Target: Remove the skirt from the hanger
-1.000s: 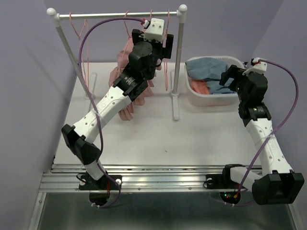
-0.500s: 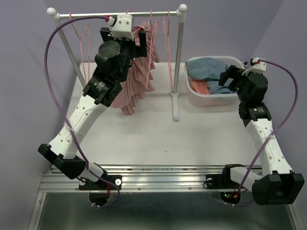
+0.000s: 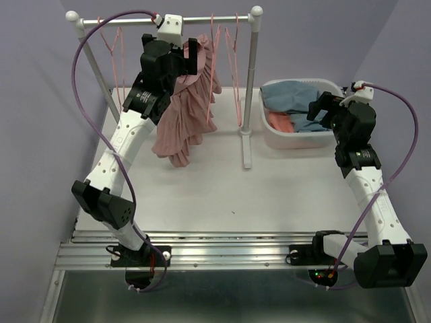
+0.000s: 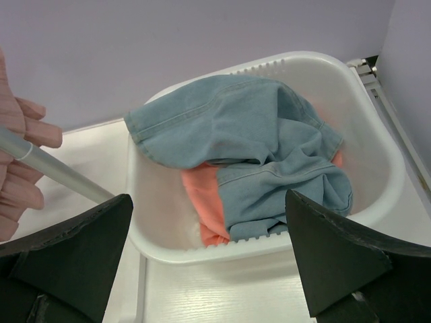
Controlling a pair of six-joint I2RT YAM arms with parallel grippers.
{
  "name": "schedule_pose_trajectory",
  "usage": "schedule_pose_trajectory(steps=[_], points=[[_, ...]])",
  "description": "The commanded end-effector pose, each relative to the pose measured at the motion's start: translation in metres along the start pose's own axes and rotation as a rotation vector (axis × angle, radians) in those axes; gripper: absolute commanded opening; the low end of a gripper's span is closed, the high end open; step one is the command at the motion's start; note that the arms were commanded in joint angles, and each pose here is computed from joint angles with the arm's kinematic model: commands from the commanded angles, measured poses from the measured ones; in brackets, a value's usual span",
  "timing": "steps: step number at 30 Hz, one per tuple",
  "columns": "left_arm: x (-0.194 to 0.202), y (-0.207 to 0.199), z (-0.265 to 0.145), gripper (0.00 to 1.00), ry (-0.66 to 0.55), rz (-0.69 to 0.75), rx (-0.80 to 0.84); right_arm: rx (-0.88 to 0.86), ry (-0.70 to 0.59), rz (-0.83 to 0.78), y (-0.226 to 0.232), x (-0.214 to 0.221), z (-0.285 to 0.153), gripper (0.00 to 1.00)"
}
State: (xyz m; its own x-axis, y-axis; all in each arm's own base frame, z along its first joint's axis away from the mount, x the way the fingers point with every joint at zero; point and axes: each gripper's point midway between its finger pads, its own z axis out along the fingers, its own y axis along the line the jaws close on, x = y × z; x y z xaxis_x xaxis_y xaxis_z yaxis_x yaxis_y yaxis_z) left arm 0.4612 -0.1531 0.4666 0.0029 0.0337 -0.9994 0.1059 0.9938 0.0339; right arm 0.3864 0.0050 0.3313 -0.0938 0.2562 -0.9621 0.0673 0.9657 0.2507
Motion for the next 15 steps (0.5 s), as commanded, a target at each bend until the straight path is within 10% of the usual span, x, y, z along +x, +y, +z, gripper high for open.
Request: schedule_pose_trajectory(steps=[1, 9, 15], points=[[-0.007, 0.006, 0.012, 0.97, -0.006, -0.018, -0.006, -0.009, -0.065, -0.009, 0.002, -0.020, -0.007, 1.00], [0.013, 0.007, 0.025, 0.71, 0.024, -0.010, -0.014, 0.004, -0.079, -0.011, 0.000, -0.023, -0.009, 1.00], [0.009, 0.004, 0.024, 0.15, 0.007, -0.023, 0.001, -0.004, -0.084, -0.009, 0.001, -0.023, -0.010, 1.00]])
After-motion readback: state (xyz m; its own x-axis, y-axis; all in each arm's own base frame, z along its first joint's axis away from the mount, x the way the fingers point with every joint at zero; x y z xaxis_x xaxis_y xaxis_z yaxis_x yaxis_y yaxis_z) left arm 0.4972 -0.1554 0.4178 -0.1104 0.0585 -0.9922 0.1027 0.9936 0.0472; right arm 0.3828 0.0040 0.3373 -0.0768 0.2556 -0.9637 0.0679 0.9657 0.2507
